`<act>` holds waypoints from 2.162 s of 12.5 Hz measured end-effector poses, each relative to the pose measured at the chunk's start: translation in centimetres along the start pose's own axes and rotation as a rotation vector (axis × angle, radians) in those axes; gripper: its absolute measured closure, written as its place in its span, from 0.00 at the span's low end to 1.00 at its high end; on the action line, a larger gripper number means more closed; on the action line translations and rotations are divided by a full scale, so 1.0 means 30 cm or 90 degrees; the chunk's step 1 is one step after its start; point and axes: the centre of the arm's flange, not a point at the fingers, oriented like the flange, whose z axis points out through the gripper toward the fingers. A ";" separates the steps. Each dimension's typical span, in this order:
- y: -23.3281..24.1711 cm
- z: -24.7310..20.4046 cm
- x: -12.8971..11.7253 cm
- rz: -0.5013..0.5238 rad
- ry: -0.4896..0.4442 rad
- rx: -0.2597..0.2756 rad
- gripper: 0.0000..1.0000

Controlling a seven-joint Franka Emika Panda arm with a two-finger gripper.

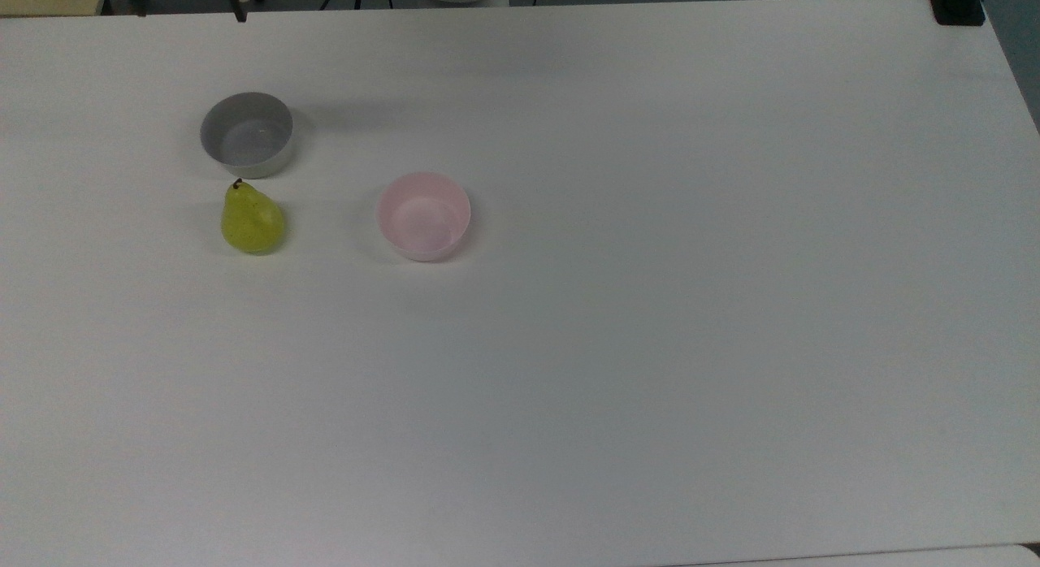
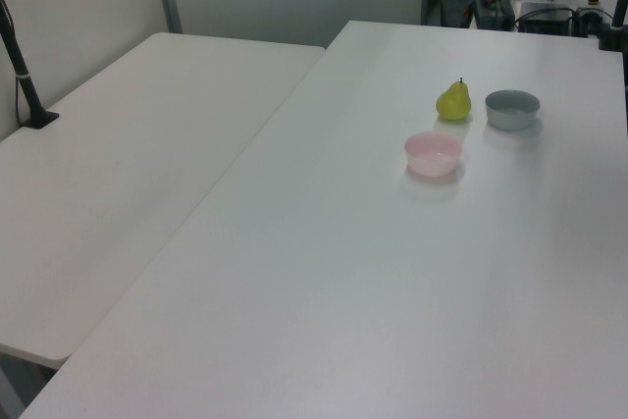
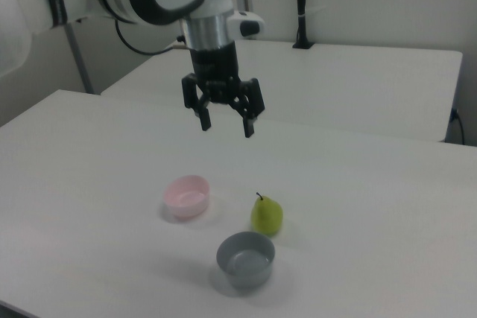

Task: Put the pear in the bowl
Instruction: 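Move the open gripper down over the yellow-green pear, then close the gripper around the pear's body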

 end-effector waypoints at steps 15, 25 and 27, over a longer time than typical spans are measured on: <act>0.062 0.697 0.231 0.017 -0.002 0.012 0.00; -0.023 0.858 0.307 -0.003 0.003 0.023 0.00; -0.024 0.861 0.308 -0.003 0.005 0.023 0.01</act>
